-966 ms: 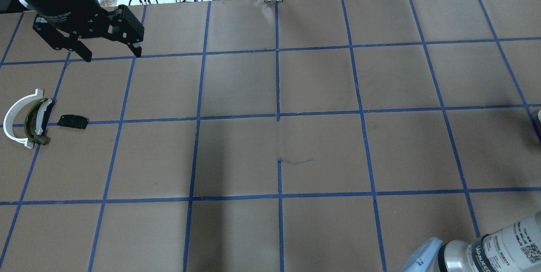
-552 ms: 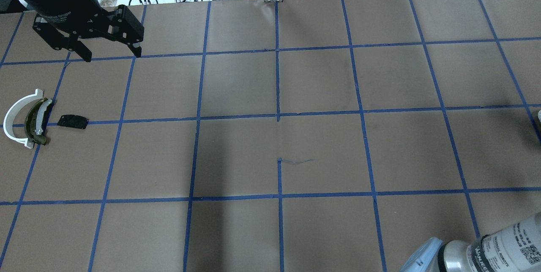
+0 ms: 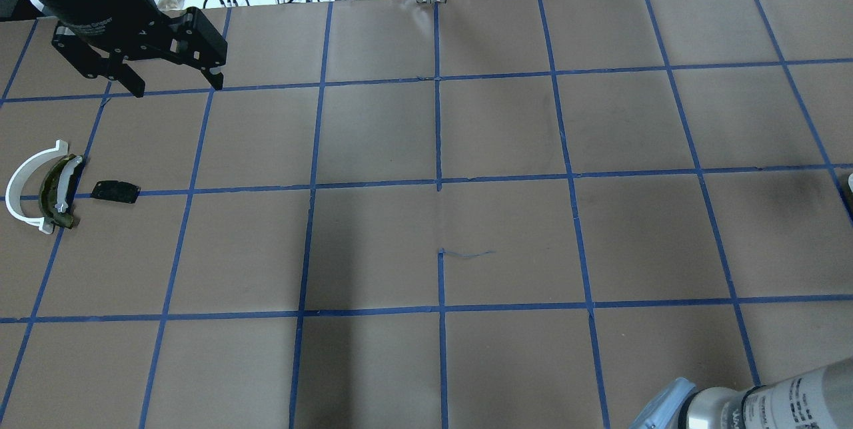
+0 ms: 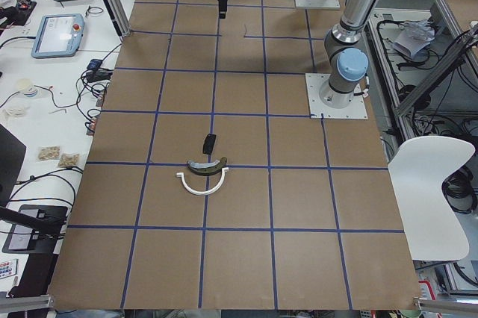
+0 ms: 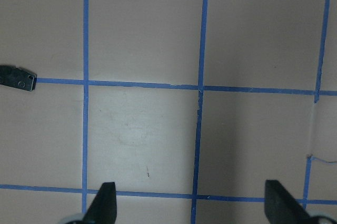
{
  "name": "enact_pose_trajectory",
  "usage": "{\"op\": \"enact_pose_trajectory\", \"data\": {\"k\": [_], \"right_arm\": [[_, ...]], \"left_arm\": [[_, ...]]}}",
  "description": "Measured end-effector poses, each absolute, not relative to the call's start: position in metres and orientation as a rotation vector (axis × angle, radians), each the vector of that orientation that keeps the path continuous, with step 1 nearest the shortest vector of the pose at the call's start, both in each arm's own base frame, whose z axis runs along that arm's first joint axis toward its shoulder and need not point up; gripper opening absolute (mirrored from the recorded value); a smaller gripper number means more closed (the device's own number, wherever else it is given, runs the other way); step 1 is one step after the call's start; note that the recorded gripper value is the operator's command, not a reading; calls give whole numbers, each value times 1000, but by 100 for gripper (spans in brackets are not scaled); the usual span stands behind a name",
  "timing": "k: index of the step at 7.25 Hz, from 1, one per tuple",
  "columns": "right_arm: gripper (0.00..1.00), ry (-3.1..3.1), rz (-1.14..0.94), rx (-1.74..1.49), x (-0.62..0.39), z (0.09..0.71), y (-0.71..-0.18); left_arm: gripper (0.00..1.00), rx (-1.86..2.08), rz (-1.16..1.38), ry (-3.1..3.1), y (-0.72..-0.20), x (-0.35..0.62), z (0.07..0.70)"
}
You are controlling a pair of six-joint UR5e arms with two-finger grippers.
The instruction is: Place bearing gear from tray to pile
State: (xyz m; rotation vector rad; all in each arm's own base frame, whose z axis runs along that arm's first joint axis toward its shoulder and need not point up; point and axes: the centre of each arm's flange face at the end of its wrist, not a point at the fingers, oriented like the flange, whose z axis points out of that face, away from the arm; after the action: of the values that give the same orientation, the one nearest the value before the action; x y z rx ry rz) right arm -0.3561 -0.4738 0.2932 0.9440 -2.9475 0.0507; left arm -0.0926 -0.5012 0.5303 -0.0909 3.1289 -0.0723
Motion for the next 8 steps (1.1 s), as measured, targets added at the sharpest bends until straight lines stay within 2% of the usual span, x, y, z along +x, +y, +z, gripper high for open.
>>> {"op": "enact_pose_trajectory", "data": {"k": [3,5,7,8], "right_arm": [[13,-2968,106,948,-200,347,-528],[13,-3050,150,829,-53,351,-561],[13,-3121,171,631,88,344,-565],[17,-3151,172,519,143,333,-561]], "left_arm": [[100,-90,-72,3129,-501,-93,530],[100,-89,-72,3129,-501,-93,530],[100,-88,-71,3129,-502,-93,530],[100,-89,-70,3129,-502,-92,530]]}}
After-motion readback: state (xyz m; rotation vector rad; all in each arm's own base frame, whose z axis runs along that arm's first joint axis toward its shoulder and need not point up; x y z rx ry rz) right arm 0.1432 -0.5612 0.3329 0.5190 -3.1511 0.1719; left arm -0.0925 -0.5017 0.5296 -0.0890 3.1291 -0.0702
